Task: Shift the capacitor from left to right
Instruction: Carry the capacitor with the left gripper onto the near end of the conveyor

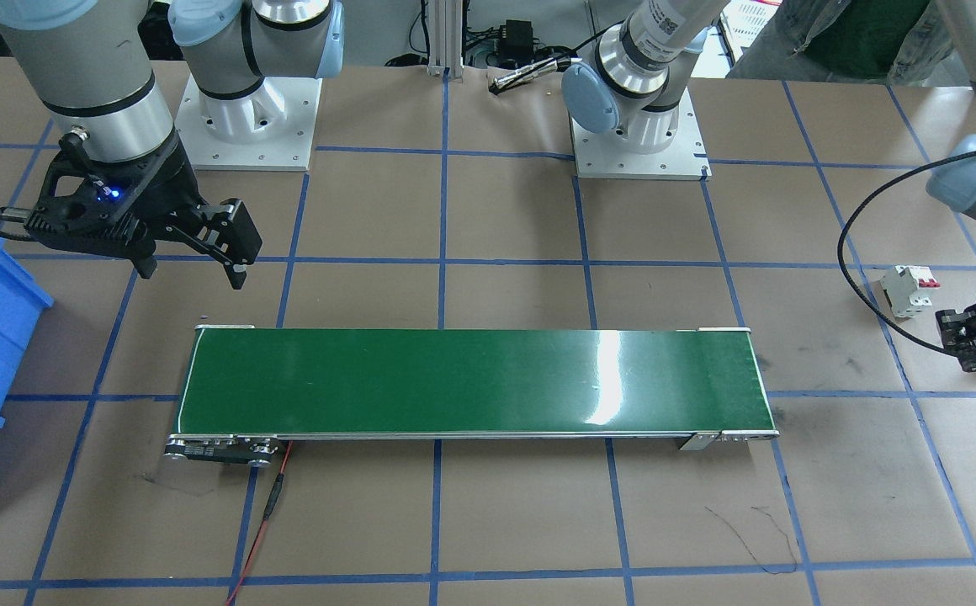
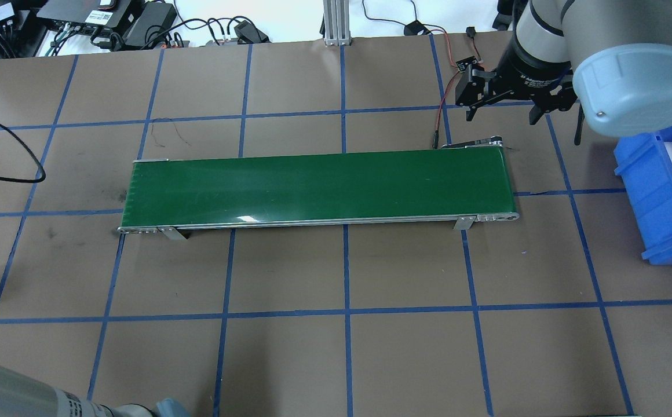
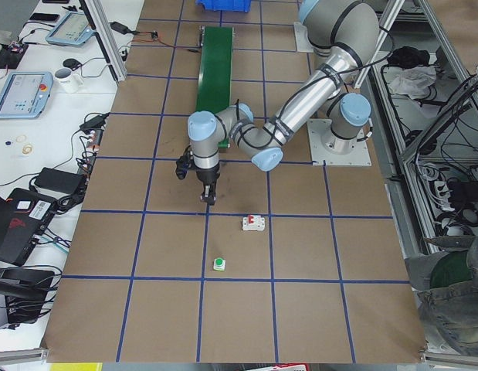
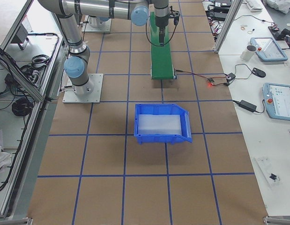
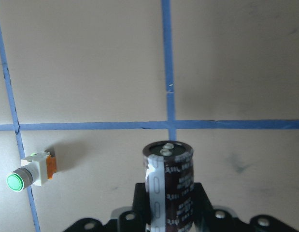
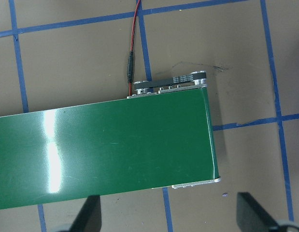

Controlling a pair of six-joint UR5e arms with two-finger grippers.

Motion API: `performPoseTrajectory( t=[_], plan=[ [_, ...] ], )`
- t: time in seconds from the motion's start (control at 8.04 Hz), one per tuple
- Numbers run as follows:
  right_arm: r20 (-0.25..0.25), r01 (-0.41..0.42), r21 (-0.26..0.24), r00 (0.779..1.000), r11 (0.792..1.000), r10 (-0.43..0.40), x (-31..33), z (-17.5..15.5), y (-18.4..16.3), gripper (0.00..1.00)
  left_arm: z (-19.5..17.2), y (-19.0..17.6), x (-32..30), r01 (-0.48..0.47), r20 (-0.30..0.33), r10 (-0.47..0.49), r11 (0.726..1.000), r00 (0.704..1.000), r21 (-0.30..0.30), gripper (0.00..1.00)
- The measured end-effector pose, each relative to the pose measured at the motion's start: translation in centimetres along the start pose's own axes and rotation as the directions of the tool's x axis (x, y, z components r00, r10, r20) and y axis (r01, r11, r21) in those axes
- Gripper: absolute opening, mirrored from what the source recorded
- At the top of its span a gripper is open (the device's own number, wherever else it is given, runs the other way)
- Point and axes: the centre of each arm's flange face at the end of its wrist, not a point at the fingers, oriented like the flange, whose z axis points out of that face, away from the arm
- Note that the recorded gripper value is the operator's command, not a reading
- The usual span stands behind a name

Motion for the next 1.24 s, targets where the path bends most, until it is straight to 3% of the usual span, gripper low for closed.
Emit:
performPoseTrajectory(
  t=[0.37,0.62,0.87,1.12,1.24],
  plan=[
    [-0.001,-0.006,0.0,1.0,1.0,0.006,0.1,0.0,0.0,1.0,-8.7,-2.5,10.4,0.08,-0.021,-0.079,0.996,0.997,0.044,0.05],
    [-0.002,-0.008,0.001,1.0,1.0,0.008,0.1,0.1,-0.1,1.0,-10.9,-4.3,18.1,0.173,-0.111,-0.166,0.983,0.98,0.06,0.12],
    [-0.004,-0.01,-0.001,1.0,1.0,0.01,0.2,0.1,-0.1,1.0,-11.0,-4.2,23.3,0.21,-0.241,-0.215,0.977,0.946,-0.046,0.19],
    [-0.004,-0.011,-0.002,1.0,1.0,0.011,0.2,0.2,-0.1,1.0,-11.1,-3.9,26.5,0.23,-0.336,-0.26,0.965,0.905,-0.126,0.13],
    [-0.004,-0.011,-0.002,1.0,1.0,0.011,0.2,0.2,-0.1,1.0,-11.1,-3.8,27.6,0.234,-0.352,-0.273,0.96,0.895,-0.151,0.13]
  ],
)
